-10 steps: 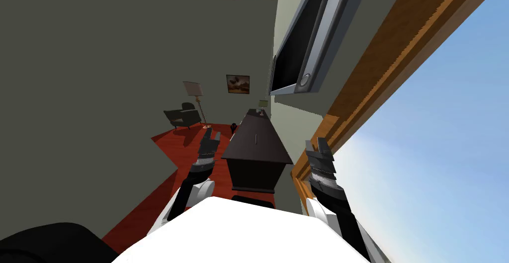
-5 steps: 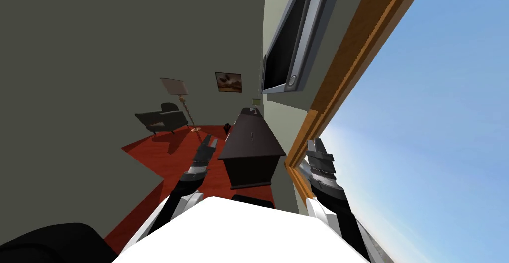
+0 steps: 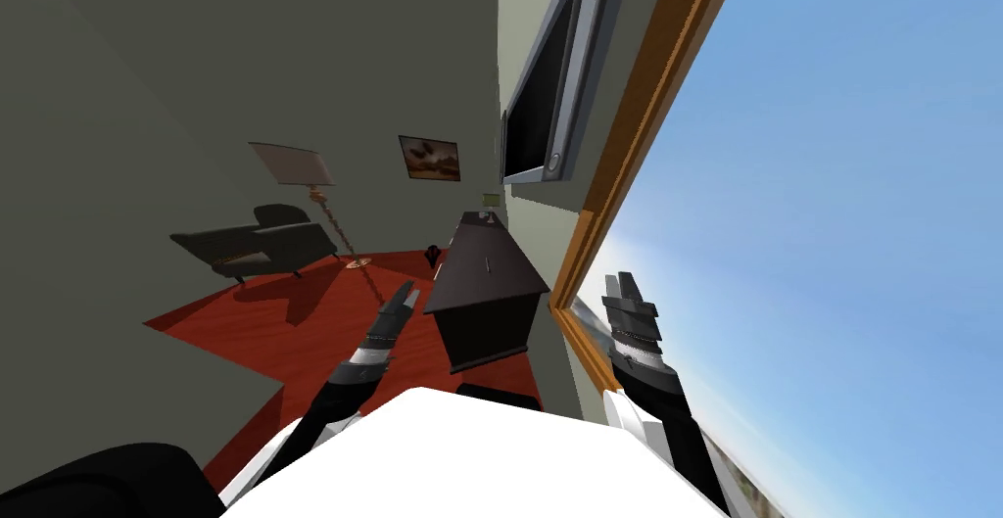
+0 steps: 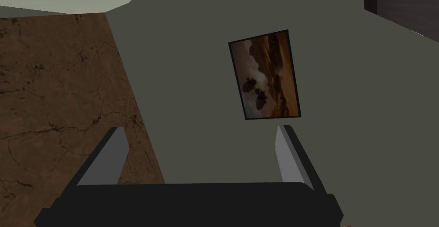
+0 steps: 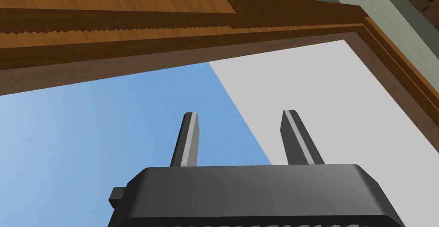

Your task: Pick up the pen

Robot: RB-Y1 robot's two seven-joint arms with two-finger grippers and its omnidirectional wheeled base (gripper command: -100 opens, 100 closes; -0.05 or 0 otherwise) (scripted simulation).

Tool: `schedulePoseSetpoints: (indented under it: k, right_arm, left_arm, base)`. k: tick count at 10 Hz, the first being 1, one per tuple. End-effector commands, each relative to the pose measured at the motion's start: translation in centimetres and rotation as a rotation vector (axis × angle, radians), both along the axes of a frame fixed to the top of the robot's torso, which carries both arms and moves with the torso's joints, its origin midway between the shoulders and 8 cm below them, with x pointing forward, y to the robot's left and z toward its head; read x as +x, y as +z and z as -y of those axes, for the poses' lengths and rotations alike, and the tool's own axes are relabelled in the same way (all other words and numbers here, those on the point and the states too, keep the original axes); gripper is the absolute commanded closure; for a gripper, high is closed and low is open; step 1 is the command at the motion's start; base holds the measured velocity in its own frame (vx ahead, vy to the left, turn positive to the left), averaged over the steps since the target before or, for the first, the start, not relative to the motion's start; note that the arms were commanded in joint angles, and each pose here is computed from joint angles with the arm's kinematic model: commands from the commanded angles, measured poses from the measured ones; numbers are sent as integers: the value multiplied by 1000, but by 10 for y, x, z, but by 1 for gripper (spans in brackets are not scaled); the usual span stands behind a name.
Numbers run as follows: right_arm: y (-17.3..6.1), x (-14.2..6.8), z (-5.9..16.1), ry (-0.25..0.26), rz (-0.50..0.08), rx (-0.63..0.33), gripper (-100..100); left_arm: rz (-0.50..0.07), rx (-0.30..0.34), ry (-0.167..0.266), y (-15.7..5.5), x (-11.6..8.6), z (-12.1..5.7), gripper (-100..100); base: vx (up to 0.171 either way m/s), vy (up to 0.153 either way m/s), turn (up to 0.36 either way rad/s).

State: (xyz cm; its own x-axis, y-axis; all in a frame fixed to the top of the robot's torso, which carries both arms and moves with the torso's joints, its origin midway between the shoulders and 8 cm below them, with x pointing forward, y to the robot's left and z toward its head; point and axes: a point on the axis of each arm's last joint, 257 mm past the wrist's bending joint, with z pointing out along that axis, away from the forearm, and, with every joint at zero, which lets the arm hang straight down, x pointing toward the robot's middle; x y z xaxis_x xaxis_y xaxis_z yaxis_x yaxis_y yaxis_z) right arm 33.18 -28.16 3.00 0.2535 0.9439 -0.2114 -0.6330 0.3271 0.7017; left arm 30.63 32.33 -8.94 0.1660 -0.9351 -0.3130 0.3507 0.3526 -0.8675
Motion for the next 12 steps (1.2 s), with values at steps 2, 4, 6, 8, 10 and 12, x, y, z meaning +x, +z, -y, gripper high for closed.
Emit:
schedulePoseSetpoints:
  k: [2, 4, 6, 8, 10, 12]
  right_arm:
    - [0, 0, 0, 0, 0, 0, 0]
    - [0, 0, 0, 0, 0, 0, 0]
    - [0, 0, 0, 0, 0, 0, 0]
    - [0, 0, 0, 0, 0, 0, 0]
    - [0, 0, 0, 0, 0, 0, 0]
    - [0, 0, 0, 0, 0, 0, 0]
  left_arm:
    - [-125, 103, 20, -36, -20, -21, -100]
    - [-193, 160, 26, -53, -32, -30, -100]
    - [-271, 222, 33, -72, -48, -41, -100]
    - [-343, 289, 34, -88, -63, -50, -100]
    - [-423, 360, 32, -105, -82, -61, -100]
    - [-494, 437, 23, -119, -99, -71, -100]
  base:
    - [-91, 34, -338]
    - [-65, 24, -320]
    - [-48, 25, -205]
    - [-53, 23, -285]
    - [-52, 15, -264]
    - [-39, 9, -337]
